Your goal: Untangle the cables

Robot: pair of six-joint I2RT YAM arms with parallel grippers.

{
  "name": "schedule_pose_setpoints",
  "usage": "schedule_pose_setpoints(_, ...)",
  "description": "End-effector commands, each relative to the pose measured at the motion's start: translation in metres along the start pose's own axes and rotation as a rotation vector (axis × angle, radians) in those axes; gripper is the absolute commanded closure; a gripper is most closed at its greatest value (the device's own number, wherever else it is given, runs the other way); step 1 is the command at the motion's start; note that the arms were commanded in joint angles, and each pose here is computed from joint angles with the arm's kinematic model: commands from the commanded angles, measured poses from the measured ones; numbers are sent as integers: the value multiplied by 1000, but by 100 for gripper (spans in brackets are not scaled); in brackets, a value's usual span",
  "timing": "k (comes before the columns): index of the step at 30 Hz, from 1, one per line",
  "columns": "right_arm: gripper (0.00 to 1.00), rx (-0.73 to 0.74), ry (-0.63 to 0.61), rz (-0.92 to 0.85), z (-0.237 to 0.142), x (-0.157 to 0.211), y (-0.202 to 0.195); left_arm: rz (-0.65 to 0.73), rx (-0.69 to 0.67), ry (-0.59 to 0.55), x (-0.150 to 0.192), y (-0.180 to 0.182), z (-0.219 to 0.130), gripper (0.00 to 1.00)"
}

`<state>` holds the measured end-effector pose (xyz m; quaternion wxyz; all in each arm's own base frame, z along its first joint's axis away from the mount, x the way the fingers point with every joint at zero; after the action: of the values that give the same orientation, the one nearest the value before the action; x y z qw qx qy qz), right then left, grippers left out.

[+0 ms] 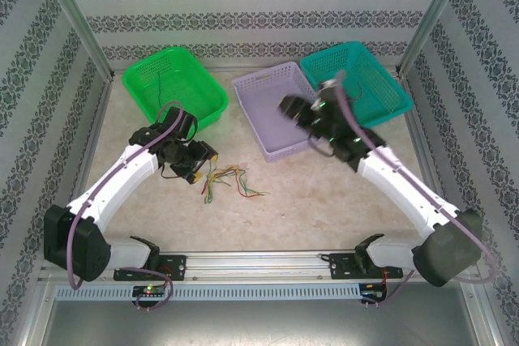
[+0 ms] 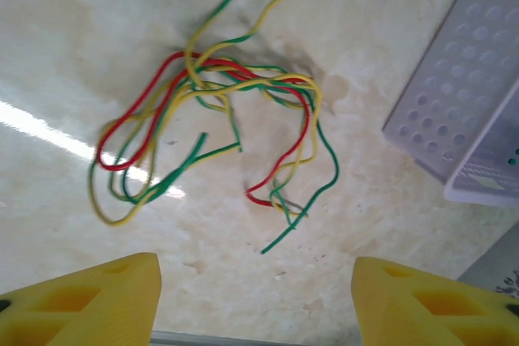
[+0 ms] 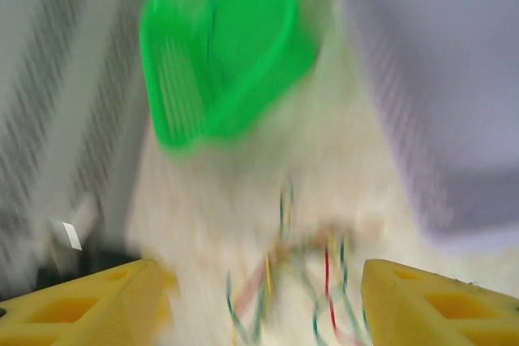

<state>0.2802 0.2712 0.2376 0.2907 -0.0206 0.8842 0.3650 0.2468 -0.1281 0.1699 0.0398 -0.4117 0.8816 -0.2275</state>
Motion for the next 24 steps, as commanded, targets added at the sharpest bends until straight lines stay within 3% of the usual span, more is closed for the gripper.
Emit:
schedule_pose_setpoints(1,34,25,265,-229,26,70,1,25,-112,-18,-4,30,2,35)
schedule_pose_setpoints(6,42,63,444,-281,65,117,-1,116,-135,56,0,35,23,35)
schedule_pose_setpoints(17,54,187,534,-307,102,134,-25,202,-136,147,15,45,62,37)
schedule_pose_setpoints(20,62,203,532,-310,110,133,-28,221,-135,147,18,43,67,37)
schedule_pose_setpoints(24,83,233,516,-326,114,129,-32,263,-181,148,19,49,86,43)
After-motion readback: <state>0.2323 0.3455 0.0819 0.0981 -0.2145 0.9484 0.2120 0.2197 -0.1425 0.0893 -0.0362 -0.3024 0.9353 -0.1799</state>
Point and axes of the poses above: each hand's point on the last joint's axis, 136 mm out from that joint toward the fingers, its own z axis out along the fingers, its own y axis along the line the jaws close on, x = y × z, the point moved 2 cm from there along -z, back along the fingers, and after that the axes turned 3 degrees about -z, right-handed, at the moved point
